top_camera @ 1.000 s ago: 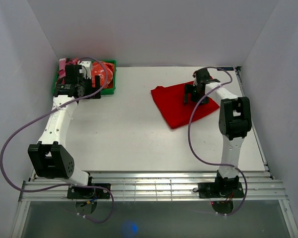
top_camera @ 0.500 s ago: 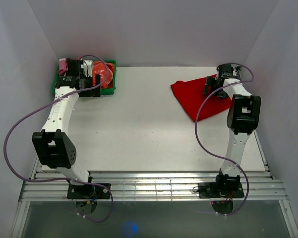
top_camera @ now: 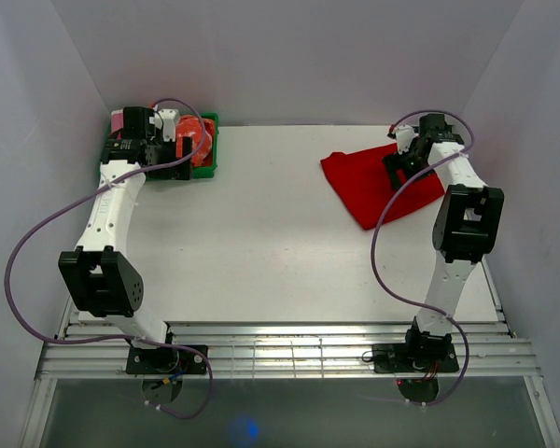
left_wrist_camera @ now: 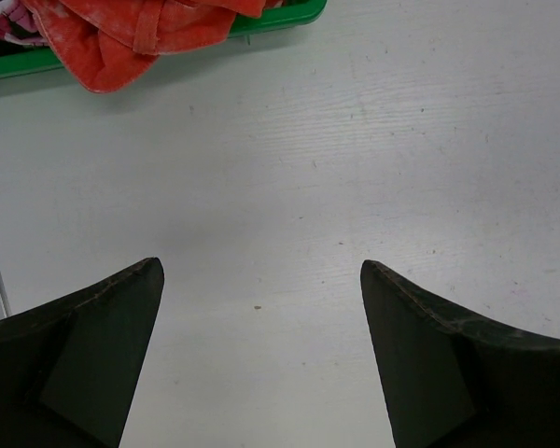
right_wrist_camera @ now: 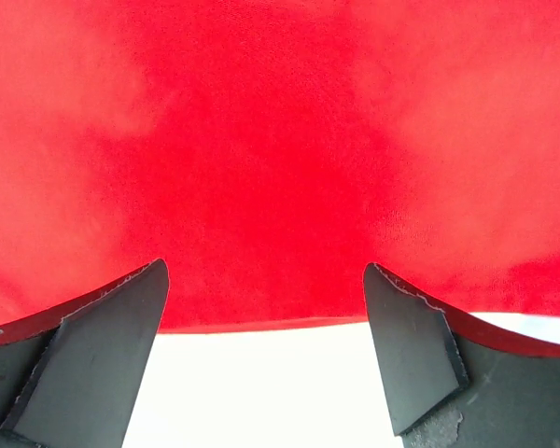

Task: Fold and stack the trousers
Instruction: Neatly place the folded trousers to the corner

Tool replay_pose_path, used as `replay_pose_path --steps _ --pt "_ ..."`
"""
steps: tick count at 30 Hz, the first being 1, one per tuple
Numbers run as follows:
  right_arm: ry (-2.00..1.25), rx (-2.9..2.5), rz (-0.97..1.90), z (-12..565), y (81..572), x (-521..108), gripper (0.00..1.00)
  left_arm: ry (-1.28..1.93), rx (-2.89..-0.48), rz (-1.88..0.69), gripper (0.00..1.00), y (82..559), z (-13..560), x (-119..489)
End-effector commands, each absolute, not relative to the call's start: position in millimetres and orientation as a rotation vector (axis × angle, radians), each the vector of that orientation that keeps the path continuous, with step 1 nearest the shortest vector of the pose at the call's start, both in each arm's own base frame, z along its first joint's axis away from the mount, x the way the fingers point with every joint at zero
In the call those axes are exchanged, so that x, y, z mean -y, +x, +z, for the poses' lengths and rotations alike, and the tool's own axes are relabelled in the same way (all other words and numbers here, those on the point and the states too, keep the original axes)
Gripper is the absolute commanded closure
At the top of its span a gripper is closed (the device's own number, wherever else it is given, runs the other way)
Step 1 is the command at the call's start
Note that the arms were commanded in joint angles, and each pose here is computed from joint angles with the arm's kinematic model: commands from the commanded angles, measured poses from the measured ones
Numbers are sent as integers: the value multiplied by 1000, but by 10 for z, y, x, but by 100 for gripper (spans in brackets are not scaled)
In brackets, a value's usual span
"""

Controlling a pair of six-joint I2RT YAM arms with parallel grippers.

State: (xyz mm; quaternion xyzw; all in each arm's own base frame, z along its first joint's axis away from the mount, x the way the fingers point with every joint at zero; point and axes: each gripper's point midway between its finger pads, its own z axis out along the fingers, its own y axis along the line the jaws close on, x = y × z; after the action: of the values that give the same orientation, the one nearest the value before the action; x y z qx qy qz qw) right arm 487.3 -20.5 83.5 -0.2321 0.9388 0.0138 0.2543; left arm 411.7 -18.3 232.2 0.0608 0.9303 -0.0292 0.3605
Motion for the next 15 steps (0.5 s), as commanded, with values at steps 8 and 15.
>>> replay_pose_path --steps 8,15 --pt "-1060 -2617 45 41 4883 283 10 170 -2353 -79 2 4057 2529 176" --pt "-759 -2793 183 -187 4783 138 7 162 -2352 -53 2 3988 2547 133"
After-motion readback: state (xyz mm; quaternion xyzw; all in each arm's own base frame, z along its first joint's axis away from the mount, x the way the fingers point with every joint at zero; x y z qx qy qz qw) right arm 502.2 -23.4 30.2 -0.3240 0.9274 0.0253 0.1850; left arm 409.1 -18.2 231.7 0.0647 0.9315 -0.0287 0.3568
